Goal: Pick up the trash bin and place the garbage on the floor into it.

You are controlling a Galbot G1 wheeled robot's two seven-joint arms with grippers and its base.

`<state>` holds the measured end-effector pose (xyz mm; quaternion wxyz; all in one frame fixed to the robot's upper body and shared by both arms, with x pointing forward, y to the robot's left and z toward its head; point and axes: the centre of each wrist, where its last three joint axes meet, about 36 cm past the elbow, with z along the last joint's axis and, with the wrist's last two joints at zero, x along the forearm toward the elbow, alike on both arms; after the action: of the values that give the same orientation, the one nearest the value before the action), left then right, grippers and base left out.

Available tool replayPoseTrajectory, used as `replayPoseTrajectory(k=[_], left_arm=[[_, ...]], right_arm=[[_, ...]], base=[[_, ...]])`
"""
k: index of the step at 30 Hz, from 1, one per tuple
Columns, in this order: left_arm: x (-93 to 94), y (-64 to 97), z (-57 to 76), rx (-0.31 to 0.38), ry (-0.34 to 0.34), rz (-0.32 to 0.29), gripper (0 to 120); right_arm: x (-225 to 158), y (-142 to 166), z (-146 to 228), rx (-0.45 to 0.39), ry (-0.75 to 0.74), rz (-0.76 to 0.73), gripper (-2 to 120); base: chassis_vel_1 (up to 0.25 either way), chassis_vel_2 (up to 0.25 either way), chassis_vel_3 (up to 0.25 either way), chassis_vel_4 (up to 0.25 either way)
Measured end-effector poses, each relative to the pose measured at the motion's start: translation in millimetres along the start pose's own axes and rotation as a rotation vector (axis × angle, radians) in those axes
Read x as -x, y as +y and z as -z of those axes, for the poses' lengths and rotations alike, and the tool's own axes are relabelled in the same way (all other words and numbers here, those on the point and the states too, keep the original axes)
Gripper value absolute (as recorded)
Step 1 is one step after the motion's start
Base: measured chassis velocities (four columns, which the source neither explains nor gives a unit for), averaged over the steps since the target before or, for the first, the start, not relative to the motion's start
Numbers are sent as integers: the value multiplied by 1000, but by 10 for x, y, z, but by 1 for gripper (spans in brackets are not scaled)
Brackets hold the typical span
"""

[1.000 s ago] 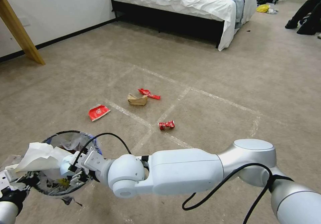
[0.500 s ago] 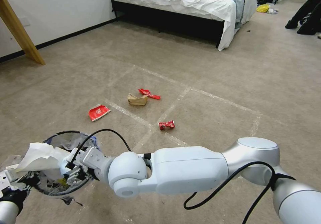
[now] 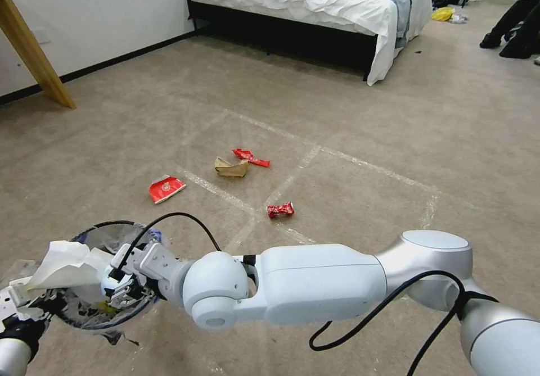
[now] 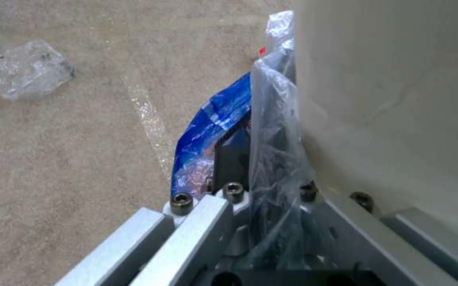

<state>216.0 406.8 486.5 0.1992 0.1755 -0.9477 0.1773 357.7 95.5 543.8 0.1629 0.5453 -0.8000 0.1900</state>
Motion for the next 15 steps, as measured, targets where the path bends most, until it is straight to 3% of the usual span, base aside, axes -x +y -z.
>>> replayPoseTrajectory(k=[15], left_arm=[[39,82,-3,4,9,19,1]], right_arm=[[-318,-119,144,34,-64,-8,93]], base=[[0,0,0,0]])
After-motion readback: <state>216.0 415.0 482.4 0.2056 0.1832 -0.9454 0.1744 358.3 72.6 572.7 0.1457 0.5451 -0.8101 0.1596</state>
